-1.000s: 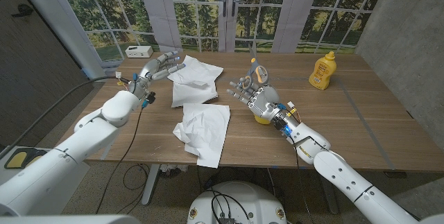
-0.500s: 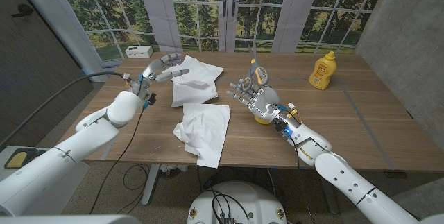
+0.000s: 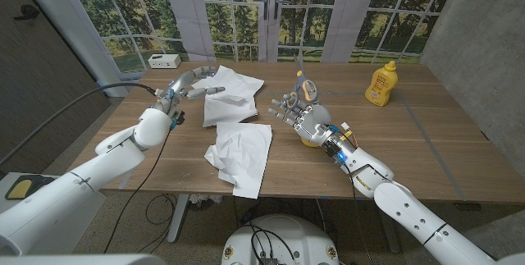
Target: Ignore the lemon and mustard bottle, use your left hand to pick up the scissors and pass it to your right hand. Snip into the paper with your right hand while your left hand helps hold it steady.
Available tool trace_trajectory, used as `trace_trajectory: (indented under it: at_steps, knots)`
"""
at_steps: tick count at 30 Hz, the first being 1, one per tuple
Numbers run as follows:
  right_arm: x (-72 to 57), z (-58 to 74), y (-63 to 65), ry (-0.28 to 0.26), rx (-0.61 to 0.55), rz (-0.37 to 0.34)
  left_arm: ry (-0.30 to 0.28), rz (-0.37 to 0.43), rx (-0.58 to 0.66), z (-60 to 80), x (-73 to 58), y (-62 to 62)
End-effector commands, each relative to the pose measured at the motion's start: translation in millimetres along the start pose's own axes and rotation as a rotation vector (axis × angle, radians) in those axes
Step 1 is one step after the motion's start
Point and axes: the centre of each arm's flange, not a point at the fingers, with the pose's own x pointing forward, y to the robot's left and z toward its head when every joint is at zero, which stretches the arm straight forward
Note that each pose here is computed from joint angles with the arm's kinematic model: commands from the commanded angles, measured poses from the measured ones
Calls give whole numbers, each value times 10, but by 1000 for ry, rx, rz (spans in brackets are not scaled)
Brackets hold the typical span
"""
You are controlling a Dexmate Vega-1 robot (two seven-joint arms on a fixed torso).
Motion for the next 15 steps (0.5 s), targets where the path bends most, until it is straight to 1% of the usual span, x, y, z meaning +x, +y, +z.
trace_trajectory:
  at_steps: [1,4,7,9,12,15]
  knots:
    - [-68,-6,17,-12,-7,-8,15,-14,102,-42,106,-129]
    - [-79,-9,23,-15,-12,-8,9,-10,131,-36,124,-149]
    - [-84,-11,28,-16,-13,-9,10,-6,134,-40,137,-153]
    - [-83,-13,29,-17,-12,-8,19,4,140,-31,133,-149]
    - [-74,-14,28,-14,-12,-7,12,17,190,5,116,-143]
    - [-54,-8,28,-8,-14,-4,12,19,219,1,112,-155]
